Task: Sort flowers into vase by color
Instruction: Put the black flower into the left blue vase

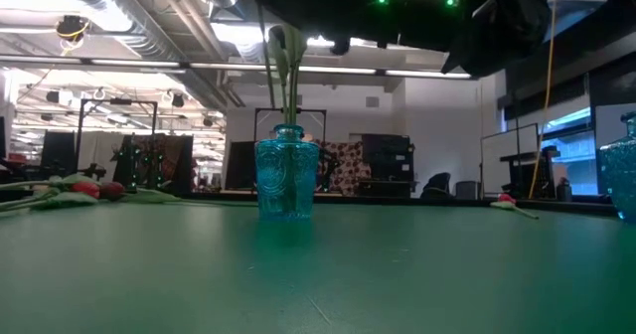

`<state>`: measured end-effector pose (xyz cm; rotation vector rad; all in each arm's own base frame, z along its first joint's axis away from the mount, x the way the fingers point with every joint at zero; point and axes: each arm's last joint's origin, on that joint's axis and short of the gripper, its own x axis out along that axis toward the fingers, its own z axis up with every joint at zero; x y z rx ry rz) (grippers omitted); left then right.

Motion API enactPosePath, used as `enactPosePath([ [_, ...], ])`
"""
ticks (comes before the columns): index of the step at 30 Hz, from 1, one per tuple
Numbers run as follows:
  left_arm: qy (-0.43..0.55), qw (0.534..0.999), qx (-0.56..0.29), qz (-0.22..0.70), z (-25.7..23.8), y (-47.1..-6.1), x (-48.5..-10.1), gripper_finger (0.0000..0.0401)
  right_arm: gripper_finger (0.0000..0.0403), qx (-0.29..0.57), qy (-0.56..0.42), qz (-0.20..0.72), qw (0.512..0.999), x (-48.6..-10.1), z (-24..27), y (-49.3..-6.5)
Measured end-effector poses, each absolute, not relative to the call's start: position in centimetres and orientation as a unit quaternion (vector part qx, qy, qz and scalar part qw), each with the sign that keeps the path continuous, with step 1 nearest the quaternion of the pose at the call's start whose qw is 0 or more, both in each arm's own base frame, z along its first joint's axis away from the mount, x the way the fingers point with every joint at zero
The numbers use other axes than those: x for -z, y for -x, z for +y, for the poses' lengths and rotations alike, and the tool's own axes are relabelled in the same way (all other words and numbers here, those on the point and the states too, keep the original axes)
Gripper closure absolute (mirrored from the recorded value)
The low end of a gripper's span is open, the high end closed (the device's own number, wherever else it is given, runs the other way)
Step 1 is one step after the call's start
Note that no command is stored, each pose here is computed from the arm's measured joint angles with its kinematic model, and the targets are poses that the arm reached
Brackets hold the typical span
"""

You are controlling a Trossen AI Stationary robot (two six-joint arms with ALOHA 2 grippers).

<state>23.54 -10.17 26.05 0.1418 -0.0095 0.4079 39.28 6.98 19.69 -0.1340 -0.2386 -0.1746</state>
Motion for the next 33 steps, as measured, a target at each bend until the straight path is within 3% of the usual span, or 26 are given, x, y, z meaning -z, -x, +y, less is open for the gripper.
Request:
enactPosePath([
  [6,-0.053,0.984,-0.171,-0.024,-10.3,-23.6,-26.4,0.0399,0.0234,0.16,0.071,-0.08,0.981,-21.6,10.2,-37.7],
  [11,-0.052,0.977,-0.205,-0.006,-9.4,-23.5,-25.2,0.04,0.0189,0.187,0.08,-0.041,0.978,-23.4,12.9,-35.7],
  [20,-0.021,0.978,-0.197,-0.065,-8.4,-23.0,-24.6,0.0401,0.018,0.237,0.086,-0.022,0.967,-24.6,15.0,-33.8],
  [33,0.0,0.981,-0.191,-0.018,-7.1,-23.8,-23.1,0.0401,0.018,0.243,0.074,-0.025,0.967,-24.6,14.8,-33.8],
])
